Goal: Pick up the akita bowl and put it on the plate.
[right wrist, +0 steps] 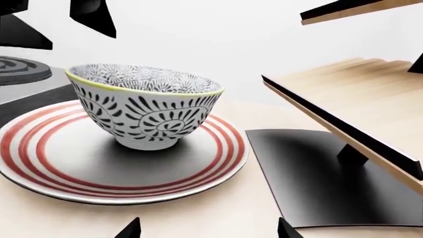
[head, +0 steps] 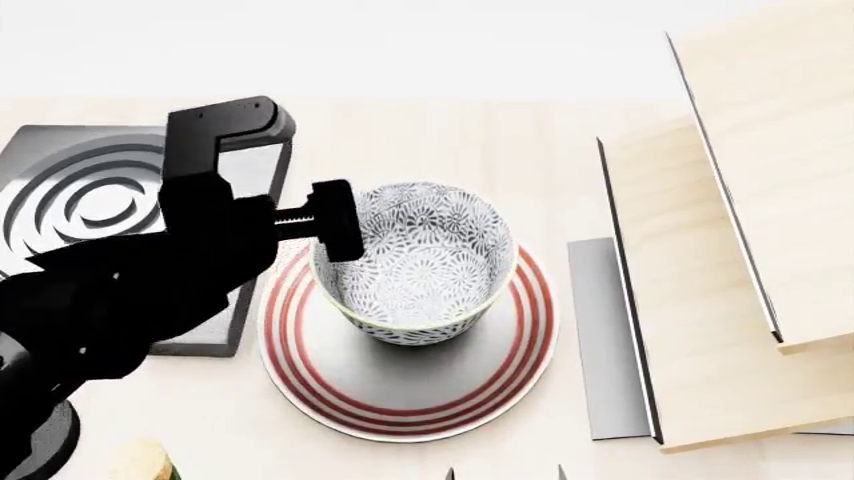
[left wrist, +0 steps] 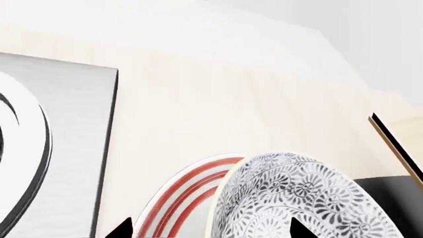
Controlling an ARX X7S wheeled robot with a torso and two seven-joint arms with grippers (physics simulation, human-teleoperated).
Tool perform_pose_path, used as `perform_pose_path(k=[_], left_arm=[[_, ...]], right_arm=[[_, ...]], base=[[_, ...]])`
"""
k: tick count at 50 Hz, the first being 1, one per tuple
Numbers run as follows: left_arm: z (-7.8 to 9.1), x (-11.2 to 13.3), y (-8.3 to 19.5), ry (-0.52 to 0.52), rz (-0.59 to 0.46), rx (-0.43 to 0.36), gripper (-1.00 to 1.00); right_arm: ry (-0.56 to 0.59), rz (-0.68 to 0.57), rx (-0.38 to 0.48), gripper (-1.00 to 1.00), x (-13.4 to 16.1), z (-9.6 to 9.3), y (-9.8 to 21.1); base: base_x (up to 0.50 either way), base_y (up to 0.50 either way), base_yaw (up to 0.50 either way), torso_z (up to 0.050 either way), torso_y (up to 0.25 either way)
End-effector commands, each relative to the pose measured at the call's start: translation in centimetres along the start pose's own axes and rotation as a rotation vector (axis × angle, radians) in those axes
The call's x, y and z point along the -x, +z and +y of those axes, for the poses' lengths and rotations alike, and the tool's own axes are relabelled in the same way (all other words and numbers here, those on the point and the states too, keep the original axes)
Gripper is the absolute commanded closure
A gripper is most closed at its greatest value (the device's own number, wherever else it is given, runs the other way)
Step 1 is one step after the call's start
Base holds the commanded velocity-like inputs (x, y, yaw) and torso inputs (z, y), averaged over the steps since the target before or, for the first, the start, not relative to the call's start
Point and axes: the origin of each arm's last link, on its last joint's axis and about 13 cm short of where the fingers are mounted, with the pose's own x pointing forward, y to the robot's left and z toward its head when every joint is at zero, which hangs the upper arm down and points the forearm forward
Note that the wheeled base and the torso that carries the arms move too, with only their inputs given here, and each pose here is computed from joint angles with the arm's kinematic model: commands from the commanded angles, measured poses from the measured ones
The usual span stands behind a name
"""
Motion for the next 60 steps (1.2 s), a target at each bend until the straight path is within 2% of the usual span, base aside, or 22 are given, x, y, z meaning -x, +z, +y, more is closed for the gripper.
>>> perform_pose_path(k=[1,13,24,30,35,42,48,57,60], left_arm=[[0.9,1.7,2.3,0.026,-0.091,-0.075,-1.0],[2.3,6.1,3.3,0.05,-0.203,-0.135,-1.0],[3.1,9.8,3.0,0.089,-0.303,-0.206,-1.0],[4.1,12.5,2.7,0.124,-0.382,-0.224,-1.0],[5.0,14.4,2.4,0.161,-0.435,-0.208,-1.0],[7.0,16.0,0.4,0.225,-0.47,-0.183,-1.0],[9.3,16.5,-2.3,0.291,-0.475,-0.14,-1.0],[9.9,18.6,-5.7,0.347,-0.538,-0.142,-1.0],[9.9,19.0,-6.4,0.392,-0.568,-0.176,-1.0]], right_arm=[[0.01,0.027,0.018,-1.0,0.3,0.1,-0.3],[0.013,0.027,0.027,-1.0,0.4,0.3,-0.3],[0.006,0.024,0.029,-1.0,0.3,0.3,-0.3],[0.002,0.023,0.027,-1.0,0.3,0.2,-0.3],[0.004,0.021,0.03,-1.0,0.3,0.3,-0.3],[-0.006,0.02,0.034,-1.0,0.2,0.0,-0.1],[-0.075,-0.024,0.055,-1.0,-0.5,-1.2,1.1],[-0.132,-0.109,0.086,-1.0,-0.5,-2.6,3.9],[-0.144,-0.135,0.086,-1.0,-0.4,-3.0,4.9]], base=[[0.0,0.0,0.0,0.0,-0.01],[0.0,0.0,0.0,0.0,0.0],[0.0,0.0,0.0,0.0,-0.001],[0.0,0.0,0.0,0.0,0.0],[0.0,0.0,0.0,0.0,0.0],[0.0,0.0,0.0,-0.001,-0.001],[0.0,0.0,0.0,0.0,0.0],[0.0,0.0,0.0,0.0,0.0],[0.0,0.0,0.0,0.0,0.0]])
